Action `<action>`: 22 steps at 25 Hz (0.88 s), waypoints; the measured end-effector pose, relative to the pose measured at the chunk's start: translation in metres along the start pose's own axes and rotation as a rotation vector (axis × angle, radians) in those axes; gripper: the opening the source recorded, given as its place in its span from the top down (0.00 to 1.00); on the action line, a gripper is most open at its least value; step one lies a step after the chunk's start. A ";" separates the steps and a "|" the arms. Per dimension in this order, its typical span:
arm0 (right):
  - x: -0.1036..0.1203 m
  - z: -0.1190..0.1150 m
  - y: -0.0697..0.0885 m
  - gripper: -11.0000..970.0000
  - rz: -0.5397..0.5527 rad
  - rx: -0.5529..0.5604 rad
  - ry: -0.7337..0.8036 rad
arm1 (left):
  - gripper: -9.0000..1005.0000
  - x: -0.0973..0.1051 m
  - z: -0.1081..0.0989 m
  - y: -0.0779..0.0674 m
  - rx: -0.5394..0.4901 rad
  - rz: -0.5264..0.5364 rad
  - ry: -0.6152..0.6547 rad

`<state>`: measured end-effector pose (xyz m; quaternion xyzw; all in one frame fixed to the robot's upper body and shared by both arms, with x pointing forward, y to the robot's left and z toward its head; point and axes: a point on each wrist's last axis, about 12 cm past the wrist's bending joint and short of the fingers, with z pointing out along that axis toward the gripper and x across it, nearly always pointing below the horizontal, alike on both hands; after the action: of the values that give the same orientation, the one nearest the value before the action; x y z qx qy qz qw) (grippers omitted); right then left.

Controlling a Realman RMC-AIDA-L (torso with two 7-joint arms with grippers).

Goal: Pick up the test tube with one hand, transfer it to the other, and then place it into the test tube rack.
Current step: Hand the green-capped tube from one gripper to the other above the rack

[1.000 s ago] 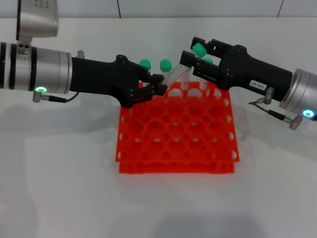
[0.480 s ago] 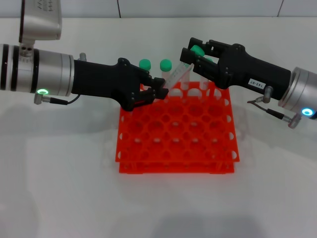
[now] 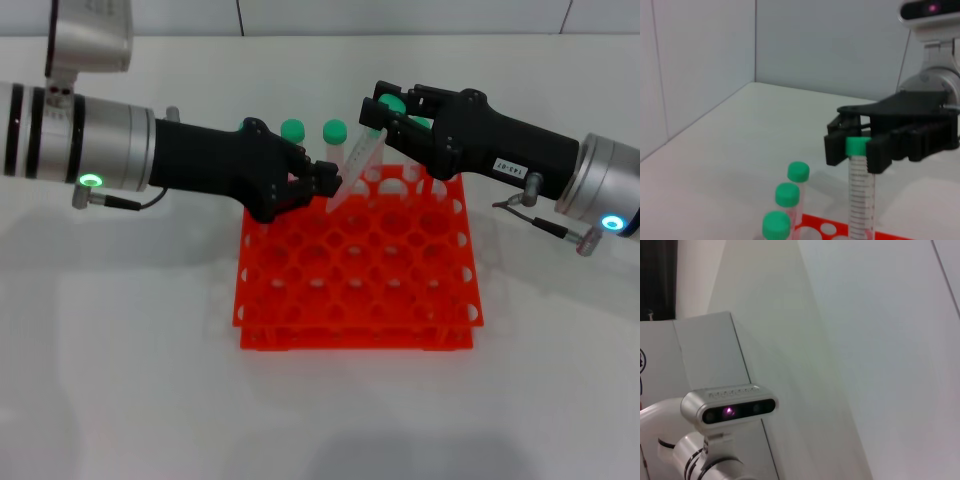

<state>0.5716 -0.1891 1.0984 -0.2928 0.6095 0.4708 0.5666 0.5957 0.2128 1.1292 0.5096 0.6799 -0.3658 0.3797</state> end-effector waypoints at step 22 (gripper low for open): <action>-0.008 -0.002 -0.005 0.72 -0.024 0.002 -0.006 | 0.39 -0.060 -0.065 -0.028 -0.189 -0.058 0.106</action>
<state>0.5765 -0.1944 1.1048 -0.2982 0.6049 0.4642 0.5742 0.5702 0.2398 1.2143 0.4704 0.7450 -0.2832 0.3788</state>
